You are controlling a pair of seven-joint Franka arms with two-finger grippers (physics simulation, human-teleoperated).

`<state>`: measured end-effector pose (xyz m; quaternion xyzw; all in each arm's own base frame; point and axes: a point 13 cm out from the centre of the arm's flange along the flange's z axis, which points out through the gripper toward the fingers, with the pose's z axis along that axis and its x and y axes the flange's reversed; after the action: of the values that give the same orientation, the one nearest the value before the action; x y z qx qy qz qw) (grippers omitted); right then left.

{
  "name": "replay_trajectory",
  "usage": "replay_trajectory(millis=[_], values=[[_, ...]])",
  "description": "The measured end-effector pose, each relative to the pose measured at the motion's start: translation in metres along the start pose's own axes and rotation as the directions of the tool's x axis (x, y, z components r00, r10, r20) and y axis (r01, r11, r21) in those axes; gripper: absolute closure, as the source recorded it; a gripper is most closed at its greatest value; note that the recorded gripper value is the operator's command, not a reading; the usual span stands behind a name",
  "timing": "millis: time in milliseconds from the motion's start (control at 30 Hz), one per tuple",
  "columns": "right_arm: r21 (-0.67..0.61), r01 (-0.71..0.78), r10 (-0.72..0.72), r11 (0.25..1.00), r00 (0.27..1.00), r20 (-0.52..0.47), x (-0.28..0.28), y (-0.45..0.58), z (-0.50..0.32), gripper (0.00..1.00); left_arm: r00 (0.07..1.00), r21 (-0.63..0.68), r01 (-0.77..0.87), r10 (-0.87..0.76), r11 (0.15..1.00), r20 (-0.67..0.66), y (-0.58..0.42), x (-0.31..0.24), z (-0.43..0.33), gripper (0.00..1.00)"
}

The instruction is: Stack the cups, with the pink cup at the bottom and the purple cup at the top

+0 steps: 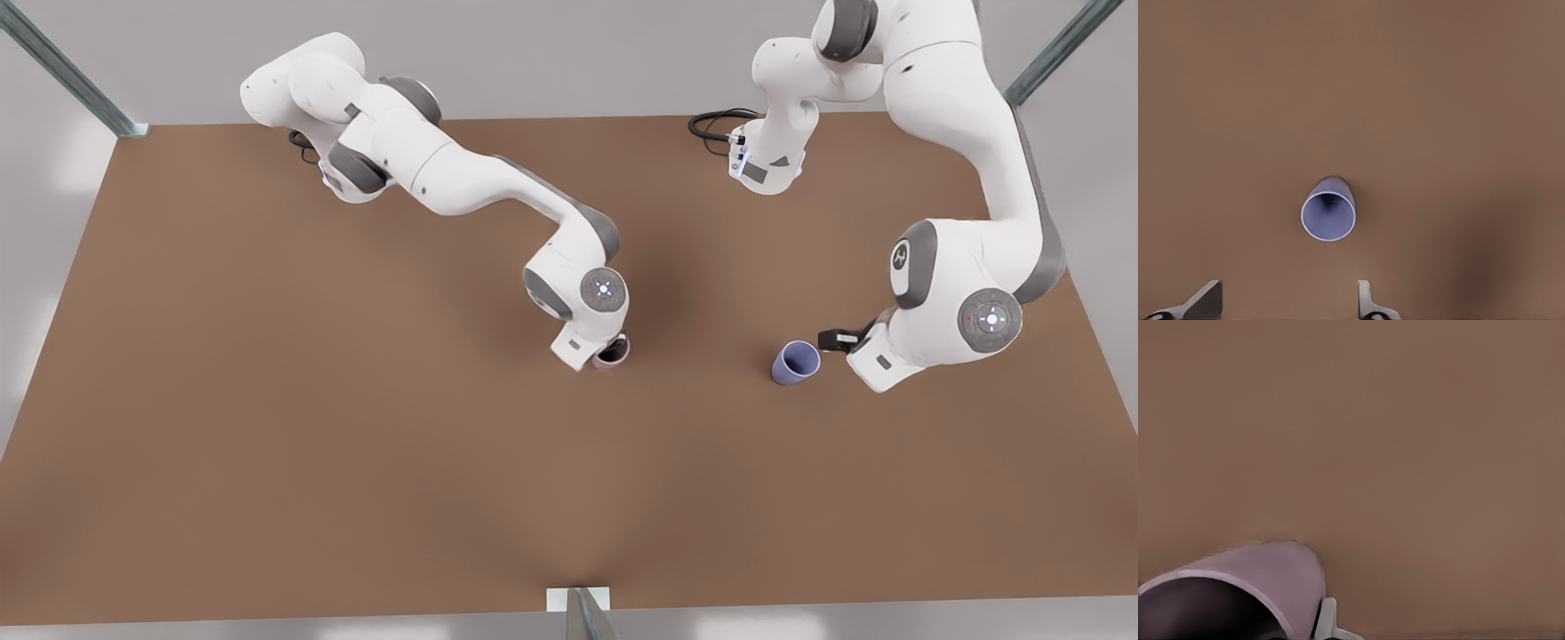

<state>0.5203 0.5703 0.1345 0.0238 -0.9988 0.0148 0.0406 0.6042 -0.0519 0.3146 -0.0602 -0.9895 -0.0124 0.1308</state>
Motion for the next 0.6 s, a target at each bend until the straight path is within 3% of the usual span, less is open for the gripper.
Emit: replay_trajectory(millis=[67,100,133,267,600], values=[[0.018,0.001,-0.001,1.0,1.0,-0.003,0.011,0.004,0.02,0.79,1.0,0.008,0.002,-0.003,1.0,0.003,-0.002,-0.009,0.046,0.0],[0.019,-0.001,0.001,1.0,1.0,0.0,0.013,0.005,0.026,0.67,1.0,0.011,0.005,-0.005,1.0,0.005,-0.001,-0.012,0.069,0.0],[0.016,-0.006,0.006,1.0,1.0,0.005,0.014,0.007,0.03,0.02,1.0,0.014,0.012,-0.012,1.0,0.004,0.001,-0.014,0.093,0.0],[0.003,-0.026,0.026,1.0,0.999,0.026,0.016,0.013,0.039,0.0,0.998,0.029,0.056,-0.056,0.998,0.025,0.022,-0.016,0.149,0.0],[-0.006,-0.078,0.078,0.997,0.996,0.046,0.023,-0.002,0.008,0.0,0.991,0.042,0.09,-0.094,0.995,0.095,0.061,-0.023,0.173,0.0]])
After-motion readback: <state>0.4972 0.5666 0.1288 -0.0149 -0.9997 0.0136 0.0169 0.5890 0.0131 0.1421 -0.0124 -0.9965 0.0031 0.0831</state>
